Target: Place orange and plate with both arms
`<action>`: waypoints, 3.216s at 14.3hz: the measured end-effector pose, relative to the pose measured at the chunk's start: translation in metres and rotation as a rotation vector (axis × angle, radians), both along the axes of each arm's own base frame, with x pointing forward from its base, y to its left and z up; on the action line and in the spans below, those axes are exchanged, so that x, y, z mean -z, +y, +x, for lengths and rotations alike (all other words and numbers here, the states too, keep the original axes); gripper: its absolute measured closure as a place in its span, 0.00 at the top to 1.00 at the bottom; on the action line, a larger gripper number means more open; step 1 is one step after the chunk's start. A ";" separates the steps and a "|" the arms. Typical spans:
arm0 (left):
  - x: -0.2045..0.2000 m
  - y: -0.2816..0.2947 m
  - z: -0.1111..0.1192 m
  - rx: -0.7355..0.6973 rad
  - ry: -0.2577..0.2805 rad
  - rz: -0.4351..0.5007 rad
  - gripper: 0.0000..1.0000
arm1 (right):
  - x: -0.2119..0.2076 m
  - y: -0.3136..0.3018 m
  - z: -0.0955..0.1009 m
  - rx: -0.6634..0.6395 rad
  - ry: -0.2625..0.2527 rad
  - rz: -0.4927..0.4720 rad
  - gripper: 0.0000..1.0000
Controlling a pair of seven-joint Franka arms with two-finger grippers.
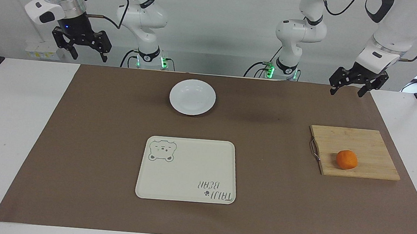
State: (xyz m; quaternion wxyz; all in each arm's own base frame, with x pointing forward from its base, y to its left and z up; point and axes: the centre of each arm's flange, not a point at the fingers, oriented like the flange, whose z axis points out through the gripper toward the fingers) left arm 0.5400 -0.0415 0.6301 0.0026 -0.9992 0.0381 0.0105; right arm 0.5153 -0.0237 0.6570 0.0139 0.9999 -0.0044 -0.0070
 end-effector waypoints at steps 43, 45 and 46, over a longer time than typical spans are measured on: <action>0.174 0.129 0.076 0.252 -0.042 -0.016 1.00 | 0.000 -0.001 0.008 0.005 -0.019 0.017 1.00; 0.193 0.130 0.084 0.252 -0.048 -0.015 1.00 | 0.000 -0.002 0.008 0.006 -0.020 0.017 1.00; 0.203 0.131 0.088 0.252 -0.051 -0.015 1.00 | 0.000 -0.003 0.008 0.008 -0.020 0.017 1.00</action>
